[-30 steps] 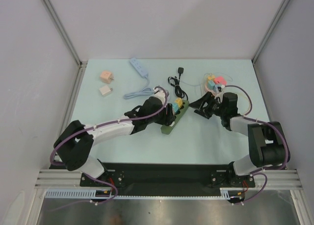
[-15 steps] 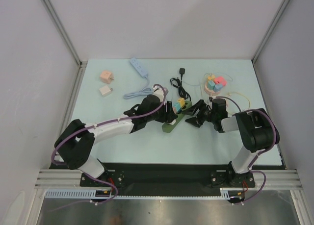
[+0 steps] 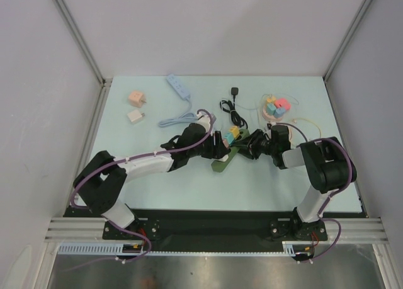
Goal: Pull the plug off the socket
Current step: Remove the plug from the socket.
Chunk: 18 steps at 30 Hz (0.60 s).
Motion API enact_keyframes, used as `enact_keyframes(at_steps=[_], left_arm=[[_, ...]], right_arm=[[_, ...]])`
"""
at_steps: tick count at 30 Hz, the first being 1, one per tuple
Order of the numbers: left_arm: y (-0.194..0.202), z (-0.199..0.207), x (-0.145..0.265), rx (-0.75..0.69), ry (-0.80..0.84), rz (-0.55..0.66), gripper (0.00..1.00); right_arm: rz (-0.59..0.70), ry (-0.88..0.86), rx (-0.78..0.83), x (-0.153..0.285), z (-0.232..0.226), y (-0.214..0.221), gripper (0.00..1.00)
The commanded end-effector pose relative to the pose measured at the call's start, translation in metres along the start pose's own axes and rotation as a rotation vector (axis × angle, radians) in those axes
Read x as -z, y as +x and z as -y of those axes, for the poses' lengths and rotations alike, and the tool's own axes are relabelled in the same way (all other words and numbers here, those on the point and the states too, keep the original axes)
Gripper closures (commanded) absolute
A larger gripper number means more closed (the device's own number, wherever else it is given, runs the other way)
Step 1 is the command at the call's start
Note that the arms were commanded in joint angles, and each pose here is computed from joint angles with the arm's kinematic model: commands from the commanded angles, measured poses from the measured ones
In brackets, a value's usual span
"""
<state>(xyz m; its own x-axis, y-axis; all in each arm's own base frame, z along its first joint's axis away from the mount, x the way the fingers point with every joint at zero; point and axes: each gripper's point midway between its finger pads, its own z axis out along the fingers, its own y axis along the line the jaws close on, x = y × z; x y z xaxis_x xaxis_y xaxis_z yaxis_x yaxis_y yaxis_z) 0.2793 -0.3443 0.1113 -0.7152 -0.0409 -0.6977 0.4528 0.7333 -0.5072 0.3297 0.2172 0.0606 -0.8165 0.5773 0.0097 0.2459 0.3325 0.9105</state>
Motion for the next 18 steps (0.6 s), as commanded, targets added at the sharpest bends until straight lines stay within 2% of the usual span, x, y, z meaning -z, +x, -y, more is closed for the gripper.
enact_keyframes(at_steps=[1, 3, 5, 13, 18], left_arm=[[-0.030, 0.057, 0.006, 0.002, 0.215, 0.104, 1.00], [-0.025, 0.059, 0.005, 0.000, 0.220, 0.093, 1.00], [-0.020, 0.060, 0.004, -0.016, 0.220, 0.080, 1.00], [0.003, 0.051, 0.009, -0.163, 0.176, 0.009, 1.00], [-0.008, 0.049, 0.023, -0.204, 0.148, 0.030, 1.00]], right_arm=[[0.011, -0.028, 0.051, -0.005, -0.012, -0.006, 0.67], [0.013, -0.026, 0.065, -0.005, -0.013, -0.008, 0.81], [0.039, -0.032, 0.074, -0.001, -0.013, -0.017, 0.99], [0.185, 0.049, 0.196, 0.022, 0.000, -0.061, 1.00], [0.195, 0.137, 0.313, 0.022, 0.012, -0.068, 1.00]])
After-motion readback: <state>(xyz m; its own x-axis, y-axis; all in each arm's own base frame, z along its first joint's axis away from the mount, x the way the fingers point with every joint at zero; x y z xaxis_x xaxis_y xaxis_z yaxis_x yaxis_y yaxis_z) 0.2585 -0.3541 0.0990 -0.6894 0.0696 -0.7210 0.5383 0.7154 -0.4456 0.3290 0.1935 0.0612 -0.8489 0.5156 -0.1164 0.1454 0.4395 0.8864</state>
